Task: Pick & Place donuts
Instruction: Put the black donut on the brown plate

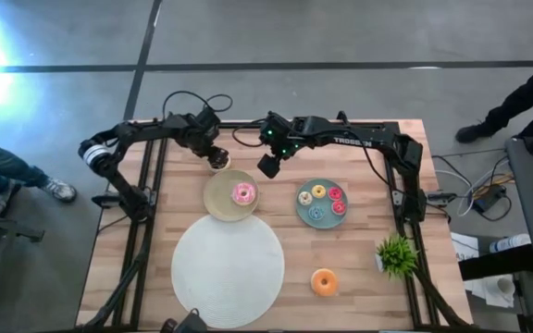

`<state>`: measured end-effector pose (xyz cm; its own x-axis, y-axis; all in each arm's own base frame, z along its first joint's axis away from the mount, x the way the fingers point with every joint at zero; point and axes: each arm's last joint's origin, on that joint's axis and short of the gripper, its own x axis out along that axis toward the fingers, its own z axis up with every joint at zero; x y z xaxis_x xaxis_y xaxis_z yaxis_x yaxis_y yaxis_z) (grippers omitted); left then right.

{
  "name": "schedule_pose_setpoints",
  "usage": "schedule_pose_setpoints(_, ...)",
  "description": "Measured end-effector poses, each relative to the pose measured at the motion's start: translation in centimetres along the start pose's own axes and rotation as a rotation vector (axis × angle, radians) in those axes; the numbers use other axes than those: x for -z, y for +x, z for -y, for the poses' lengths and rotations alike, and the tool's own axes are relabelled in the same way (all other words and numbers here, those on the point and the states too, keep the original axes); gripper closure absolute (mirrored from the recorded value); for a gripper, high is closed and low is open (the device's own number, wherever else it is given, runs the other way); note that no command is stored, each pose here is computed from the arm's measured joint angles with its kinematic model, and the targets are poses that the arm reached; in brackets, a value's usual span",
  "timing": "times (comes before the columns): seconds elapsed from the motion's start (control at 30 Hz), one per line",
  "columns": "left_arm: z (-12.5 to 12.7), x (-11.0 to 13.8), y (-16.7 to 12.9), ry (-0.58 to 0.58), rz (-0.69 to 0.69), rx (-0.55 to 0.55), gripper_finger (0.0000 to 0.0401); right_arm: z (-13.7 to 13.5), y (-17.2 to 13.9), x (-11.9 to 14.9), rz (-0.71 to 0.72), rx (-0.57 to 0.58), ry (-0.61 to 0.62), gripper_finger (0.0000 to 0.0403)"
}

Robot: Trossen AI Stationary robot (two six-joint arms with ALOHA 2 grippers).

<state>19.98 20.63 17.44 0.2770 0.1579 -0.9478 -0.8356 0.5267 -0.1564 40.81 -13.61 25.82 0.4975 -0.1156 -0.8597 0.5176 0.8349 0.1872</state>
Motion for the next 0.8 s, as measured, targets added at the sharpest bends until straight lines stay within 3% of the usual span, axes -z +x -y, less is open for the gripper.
schedule_pose_setpoints(0.33,-0.1,-0.2,1.8,0.030,-0.030,-0.008,0.0264,0.0,0.0,0.0,-0.003,0.000,0.000,0.0160)
schedule_pose_setpoints(0.43,-0.1,-0.2,1.8,0.041,-0.032,-0.008,0.0291,0.0,0.0,0.1,-0.012,0.003,0.001,0.0164)
schedule_pose_setpoints(0.63,-0.3,-0.3,1.1,0.086,0.011,-0.085,0.0387,0.1,0.0,0.2,-0.026,0.005,0.001,0.0170)
schedule_pose_setpoints(0.8,0.0,-1.0,-1.2,0.108,0.037,-0.092,0.0396,0.1,0.0,0.4,-0.039,0.001,0.002,0.0170)
